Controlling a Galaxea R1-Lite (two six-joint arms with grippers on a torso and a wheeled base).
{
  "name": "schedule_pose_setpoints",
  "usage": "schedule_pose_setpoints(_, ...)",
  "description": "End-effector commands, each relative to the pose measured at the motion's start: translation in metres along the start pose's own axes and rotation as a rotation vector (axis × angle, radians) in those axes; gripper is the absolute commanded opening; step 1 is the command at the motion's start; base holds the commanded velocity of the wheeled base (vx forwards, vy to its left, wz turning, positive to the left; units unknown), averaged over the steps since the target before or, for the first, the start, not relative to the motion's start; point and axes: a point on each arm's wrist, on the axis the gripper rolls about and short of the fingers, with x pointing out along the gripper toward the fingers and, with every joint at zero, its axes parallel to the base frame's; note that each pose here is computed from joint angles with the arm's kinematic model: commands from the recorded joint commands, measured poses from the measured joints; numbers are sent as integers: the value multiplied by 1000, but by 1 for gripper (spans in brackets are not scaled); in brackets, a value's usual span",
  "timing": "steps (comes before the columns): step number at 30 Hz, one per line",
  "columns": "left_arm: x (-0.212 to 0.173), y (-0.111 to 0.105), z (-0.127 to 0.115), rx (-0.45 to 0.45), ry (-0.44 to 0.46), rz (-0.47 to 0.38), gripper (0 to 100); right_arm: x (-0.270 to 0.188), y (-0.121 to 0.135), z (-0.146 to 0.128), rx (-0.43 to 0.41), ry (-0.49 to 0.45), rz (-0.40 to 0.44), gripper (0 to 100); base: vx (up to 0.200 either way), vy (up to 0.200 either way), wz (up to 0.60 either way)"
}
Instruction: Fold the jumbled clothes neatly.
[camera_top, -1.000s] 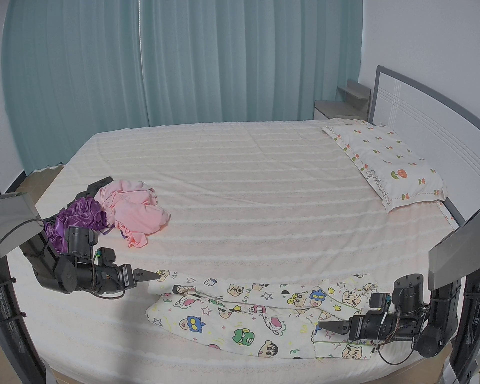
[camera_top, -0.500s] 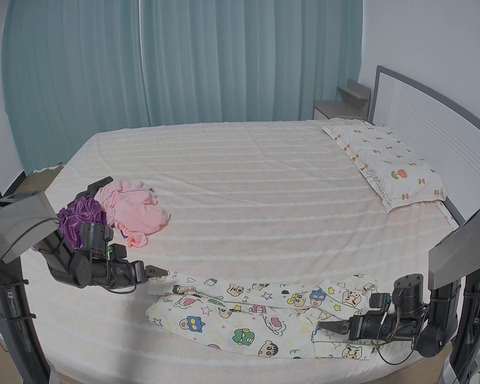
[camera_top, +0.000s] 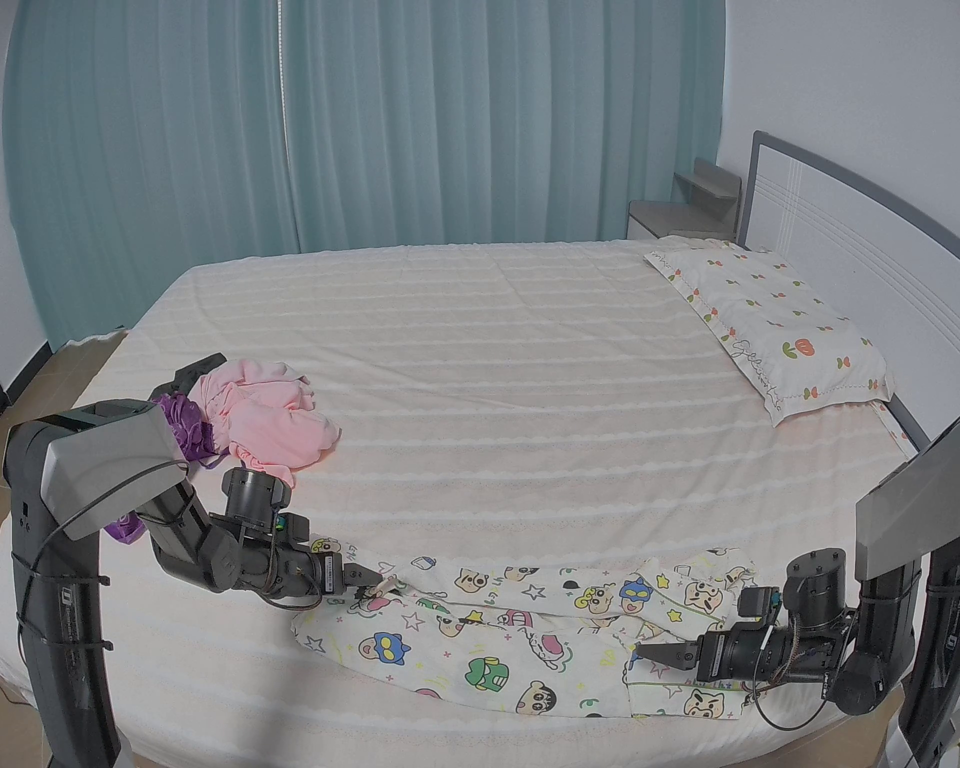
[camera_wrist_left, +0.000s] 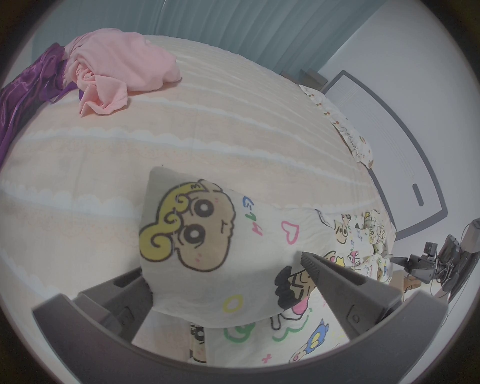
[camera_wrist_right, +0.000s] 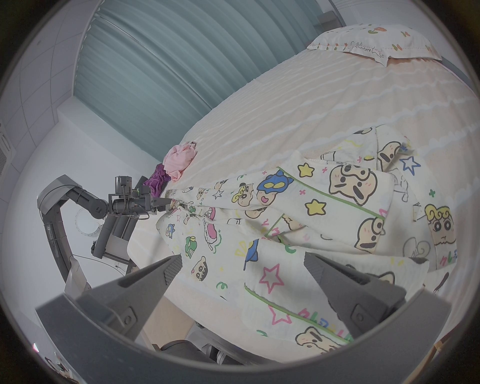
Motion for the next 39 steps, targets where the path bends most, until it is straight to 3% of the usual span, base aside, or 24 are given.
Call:
schedule_pose_setpoints(1,5,-4,-2,17,16,6,100,-2,1,-2,-2,3,2,100,0,0,0)
schedule_pose_setpoints(8,10,-10,2,34,47,15,100,-2,2,-3,-5,5,3,100,0,0,0)
schedule_pose_setpoints(9,11,-11,2,32,50,15,0,-2,1,-3,-4,4,2,100,0,0,0)
schedule_pose_setpoints(17,8,-12,0,21,73,19,0,-2,2,-2,-4,2,1,100,0,0,0)
schedule_pose_setpoints(26,-17,-12,12,10,15,23,0,-4,3,0,-8,-12,6,100,0,0,0)
schedule_pose_setpoints(39,-66,10,33,-64,-59,78,0,-9,4,5,-7,-42,9,100,0,0,0)
